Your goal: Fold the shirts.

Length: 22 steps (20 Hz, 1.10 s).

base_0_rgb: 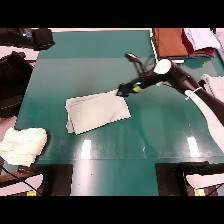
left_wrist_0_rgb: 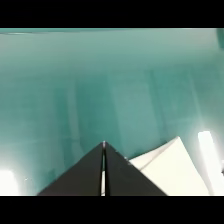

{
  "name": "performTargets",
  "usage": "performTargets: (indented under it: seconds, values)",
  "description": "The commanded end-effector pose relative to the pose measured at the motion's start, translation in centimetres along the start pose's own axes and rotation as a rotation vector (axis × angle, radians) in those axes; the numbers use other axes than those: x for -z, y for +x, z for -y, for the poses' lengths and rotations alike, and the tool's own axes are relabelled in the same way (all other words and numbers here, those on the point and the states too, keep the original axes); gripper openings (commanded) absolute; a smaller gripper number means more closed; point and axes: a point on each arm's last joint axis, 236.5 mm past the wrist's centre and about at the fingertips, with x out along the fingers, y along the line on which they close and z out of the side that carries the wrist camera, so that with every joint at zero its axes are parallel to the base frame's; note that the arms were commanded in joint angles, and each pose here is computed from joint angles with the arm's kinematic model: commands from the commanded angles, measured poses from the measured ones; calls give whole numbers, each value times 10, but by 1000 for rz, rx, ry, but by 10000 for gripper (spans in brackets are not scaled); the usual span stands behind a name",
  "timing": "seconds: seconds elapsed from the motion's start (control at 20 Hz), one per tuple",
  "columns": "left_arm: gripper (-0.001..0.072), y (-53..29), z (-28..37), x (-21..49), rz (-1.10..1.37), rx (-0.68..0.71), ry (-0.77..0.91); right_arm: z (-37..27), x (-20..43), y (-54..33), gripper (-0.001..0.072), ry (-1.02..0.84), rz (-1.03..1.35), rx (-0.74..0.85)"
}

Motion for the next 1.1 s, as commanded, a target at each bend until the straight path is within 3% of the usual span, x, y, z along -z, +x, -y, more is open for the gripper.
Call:
performTargets:
  seconds: [0.0,0.15,0.4,0.5,0.55,0.6,0.65,0.85,1.05]
  values:
    - [21,13,20,10,-31,36,33,74,34,1,631,281,-56,-24]
    - [21,28,35,21,-63,62,52,72,40,32,625,350,-101,-93]
    - [21,42,53,34,-100,95,68,12,36,98,603,291,-189,-211]
    - [21,42,55,34,-101,102,66,-15,35,120,403,245,-204,-263]
    - [21,42,56,34,-101,105,64,-24,33,126,264,214,-208,-267]
    - [21,42,56,35,-101,106,64,-29,28,128,71,174,-198,-265]
    - [20,43,58,35,-102,104,73,-32,18,125,19,153,-166,-265]
    - [20,44,97,43,-97,153,142,4,-41,65,19,110,23,-164]
    - [20,41,138,50,-79,221,188,105,-65,-60,19,151,179,65]
